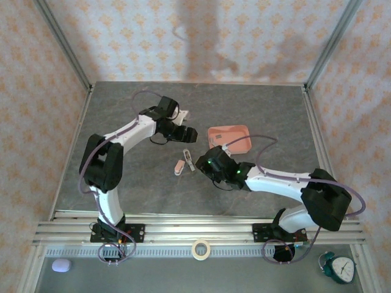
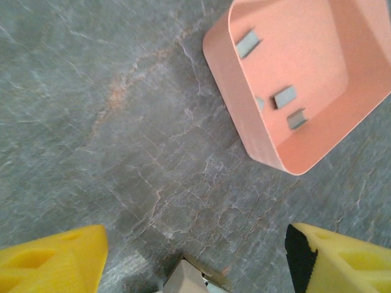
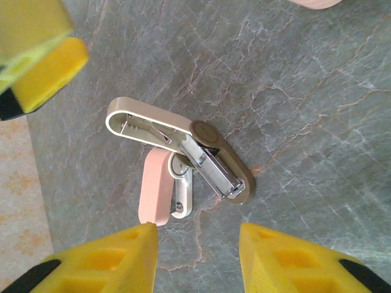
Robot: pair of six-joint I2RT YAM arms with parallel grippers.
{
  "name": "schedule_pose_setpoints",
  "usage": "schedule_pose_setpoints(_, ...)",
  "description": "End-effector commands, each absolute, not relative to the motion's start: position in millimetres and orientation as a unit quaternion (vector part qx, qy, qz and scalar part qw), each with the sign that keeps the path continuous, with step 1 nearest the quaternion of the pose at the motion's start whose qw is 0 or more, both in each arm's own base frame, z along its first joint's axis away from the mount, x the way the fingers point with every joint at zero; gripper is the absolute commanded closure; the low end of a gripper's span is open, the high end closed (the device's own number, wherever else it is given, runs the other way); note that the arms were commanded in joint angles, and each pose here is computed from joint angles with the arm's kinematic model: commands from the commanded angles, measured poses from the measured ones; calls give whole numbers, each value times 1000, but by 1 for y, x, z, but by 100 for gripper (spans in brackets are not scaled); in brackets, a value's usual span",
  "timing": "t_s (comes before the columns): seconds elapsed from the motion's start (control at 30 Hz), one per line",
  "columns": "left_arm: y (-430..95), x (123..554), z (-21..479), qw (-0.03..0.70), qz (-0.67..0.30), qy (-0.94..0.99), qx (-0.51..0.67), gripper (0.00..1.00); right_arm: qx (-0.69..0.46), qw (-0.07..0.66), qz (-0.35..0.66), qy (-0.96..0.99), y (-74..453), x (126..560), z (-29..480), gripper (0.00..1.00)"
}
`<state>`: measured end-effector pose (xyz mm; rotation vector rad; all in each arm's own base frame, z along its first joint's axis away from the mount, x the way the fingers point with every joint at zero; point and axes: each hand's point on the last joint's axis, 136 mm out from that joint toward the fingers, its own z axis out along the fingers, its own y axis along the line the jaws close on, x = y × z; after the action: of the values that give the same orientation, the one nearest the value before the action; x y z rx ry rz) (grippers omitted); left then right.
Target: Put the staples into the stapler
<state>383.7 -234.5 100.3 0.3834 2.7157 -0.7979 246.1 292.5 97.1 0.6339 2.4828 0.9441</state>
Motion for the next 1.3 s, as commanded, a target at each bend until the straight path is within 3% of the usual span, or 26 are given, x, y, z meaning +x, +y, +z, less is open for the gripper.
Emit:
schedule_pose_setpoints(0.0, -241, 363, 96, 104, -266, 940, 188, 24, 246, 184, 349, 885, 295, 247, 86, 60)
schedule_pose_setpoints(0.37, -243, 340, 78, 60, -261, 941, 208, 35, 254, 141, 349, 891, 307, 247, 64, 60)
schedule_pose_setpoints(0.93, -261, 326, 102, 79, -304, 917, 248, 48, 272, 117, 329, 897, 316, 252, 33, 64)
schedule_pose_setpoints(1.27, -266, 304, 94, 46, -303, 911, 275, 50, 272, 114, 302, 907, 311, 251, 22, 68)
